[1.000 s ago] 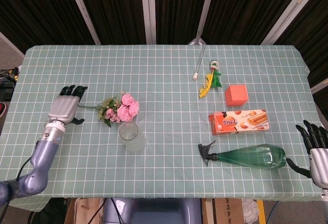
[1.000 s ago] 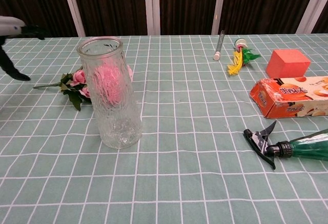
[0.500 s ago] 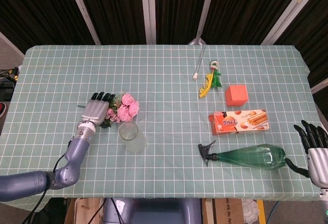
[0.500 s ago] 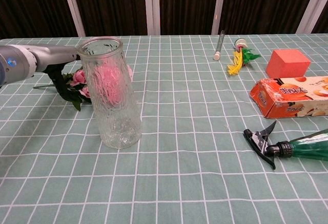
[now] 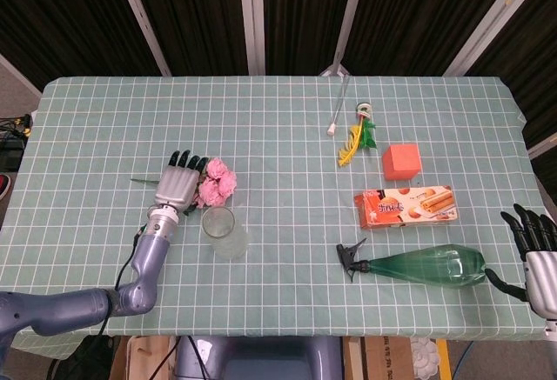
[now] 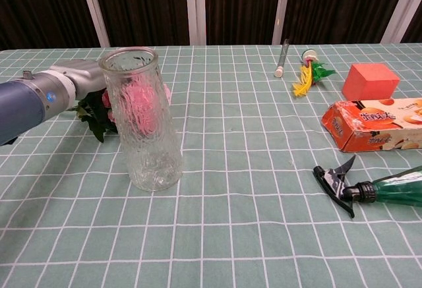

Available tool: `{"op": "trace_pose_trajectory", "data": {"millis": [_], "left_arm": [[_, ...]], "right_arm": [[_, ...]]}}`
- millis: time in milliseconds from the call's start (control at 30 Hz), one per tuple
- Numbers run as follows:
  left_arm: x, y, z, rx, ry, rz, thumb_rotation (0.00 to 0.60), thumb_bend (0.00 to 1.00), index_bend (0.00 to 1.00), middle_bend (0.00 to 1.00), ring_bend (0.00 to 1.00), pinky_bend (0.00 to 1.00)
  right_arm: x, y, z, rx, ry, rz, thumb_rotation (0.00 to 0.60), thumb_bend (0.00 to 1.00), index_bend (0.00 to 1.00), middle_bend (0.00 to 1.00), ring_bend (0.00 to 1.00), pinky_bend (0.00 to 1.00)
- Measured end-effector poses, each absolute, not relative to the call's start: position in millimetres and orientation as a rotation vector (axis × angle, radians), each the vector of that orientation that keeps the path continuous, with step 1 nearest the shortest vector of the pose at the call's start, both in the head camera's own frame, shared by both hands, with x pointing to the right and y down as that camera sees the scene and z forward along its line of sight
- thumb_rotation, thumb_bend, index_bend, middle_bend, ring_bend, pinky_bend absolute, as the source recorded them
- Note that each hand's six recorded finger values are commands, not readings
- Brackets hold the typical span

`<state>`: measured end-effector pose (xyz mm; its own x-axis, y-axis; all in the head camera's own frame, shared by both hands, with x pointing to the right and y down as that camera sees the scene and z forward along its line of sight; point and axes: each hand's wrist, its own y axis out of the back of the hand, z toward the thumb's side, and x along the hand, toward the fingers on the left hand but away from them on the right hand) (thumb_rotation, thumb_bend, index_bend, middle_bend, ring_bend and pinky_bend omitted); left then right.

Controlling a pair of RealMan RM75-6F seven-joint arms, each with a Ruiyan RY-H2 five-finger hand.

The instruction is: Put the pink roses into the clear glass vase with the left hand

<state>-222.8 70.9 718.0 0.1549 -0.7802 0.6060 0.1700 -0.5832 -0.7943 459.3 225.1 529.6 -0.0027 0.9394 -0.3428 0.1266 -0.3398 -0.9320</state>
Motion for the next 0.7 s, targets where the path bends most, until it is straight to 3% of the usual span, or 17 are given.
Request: {"op": "trace_pose_trajectory", "data": {"millis": [200, 400, 600, 700], "left_arm": [[-216.4, 73.2, 722.5, -1.651, 0.582, -1.53, 0.6, 0.34, 0.18, 0.22, 0.1, 0.1], [-214.5, 75.8, 727.3, -1.641, 0.566, -1.533, 0.6, 0.46, 0.28, 0.37, 0.26, 0.27], [-216.3, 73.4, 727.7, -1.596, 0.565, -1.51, 0.6, 0.49, 0.33, 0.39, 0.33, 0.46], [-216.8, 72.5, 727.0, -1.61, 0.6, -1.496, 0.6, 0.49, 0.33, 0.38, 0.33, 0.47]], "right_arm": [[460.4, 225.4, 529.6, -1.549, -1.138, 1.426, 0.6, 0.21, 0.13, 0.05, 0.02, 0.0], [461.2, 225.6, 528.0, -1.547, -1.142, 1.423, 0.6, 0.21, 0.14, 0.05, 0.02, 0.0], [461.9, 225.8, 527.8, -1.548, -1.144, 1.426, 0.6, 0.21, 0.16, 0.05, 0.02, 0.0], [461.6, 225.7, 527.5, -1.548, -1.144, 1.424, 0.6, 0.21, 0.17, 0.05, 0.02, 0.0]]}}
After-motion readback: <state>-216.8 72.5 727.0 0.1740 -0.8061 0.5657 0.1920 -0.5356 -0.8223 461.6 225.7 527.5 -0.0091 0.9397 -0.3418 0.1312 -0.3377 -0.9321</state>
